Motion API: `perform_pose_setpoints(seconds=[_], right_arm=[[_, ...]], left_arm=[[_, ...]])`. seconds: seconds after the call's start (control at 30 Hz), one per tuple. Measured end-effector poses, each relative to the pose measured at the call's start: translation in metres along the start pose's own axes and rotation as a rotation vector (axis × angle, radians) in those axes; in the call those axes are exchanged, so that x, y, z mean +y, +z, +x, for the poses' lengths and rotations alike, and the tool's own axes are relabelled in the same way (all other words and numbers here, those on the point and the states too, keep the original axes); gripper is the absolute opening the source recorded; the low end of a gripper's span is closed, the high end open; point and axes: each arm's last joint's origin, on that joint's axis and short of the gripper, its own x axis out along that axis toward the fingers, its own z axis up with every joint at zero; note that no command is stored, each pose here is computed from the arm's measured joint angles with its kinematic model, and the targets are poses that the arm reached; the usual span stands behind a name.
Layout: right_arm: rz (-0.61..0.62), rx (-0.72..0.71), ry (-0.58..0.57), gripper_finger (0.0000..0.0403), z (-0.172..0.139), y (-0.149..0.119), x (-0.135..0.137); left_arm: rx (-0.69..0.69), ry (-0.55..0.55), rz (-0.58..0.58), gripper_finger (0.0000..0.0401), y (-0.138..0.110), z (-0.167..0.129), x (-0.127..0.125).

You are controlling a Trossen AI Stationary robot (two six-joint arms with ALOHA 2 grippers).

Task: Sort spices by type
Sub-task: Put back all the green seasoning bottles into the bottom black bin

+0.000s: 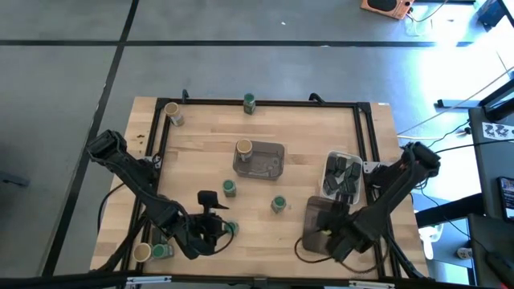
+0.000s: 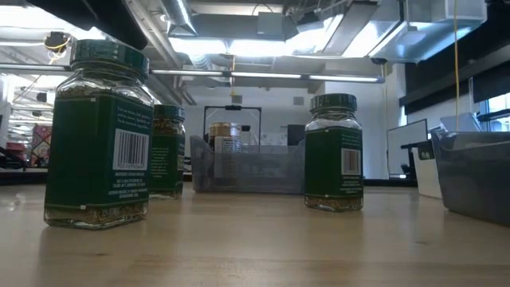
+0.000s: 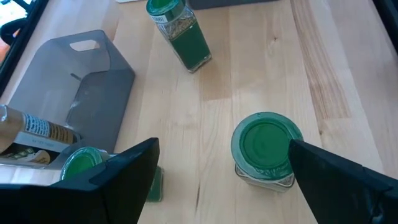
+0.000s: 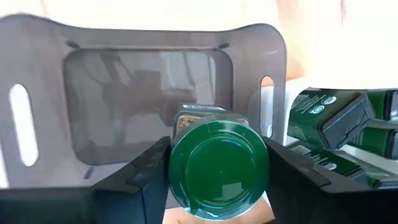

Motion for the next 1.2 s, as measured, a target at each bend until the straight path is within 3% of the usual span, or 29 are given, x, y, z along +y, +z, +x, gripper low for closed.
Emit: perform_pose_setpoints(seconds=[0.37,0.63,0.93,1.2], right_arm=[[0.024,0.038,0.025,0.0208,0.031,-0.017,-0.010],[0.020,0.010,-0.013,0.0208,0.033,-0.018,-0.012],[0.042,0.028,-0.033,0.0320,0.033,-0.019,-0.014],[0.072,0.043,0.000,0.0344,-0.001,-0.010,-0.015]], left_arm=[[0.002,0.001,0.002,0.0354,0.000,0.000,0.000],[0.002,0.001,0.018,0.0354,0.000,0.000,0.000],[0.002,0.001,0.019,0.0354,0.000,0.000,0.000],[0.002,0.001,0.018,0.0354,0.000,0.000,0.000]])
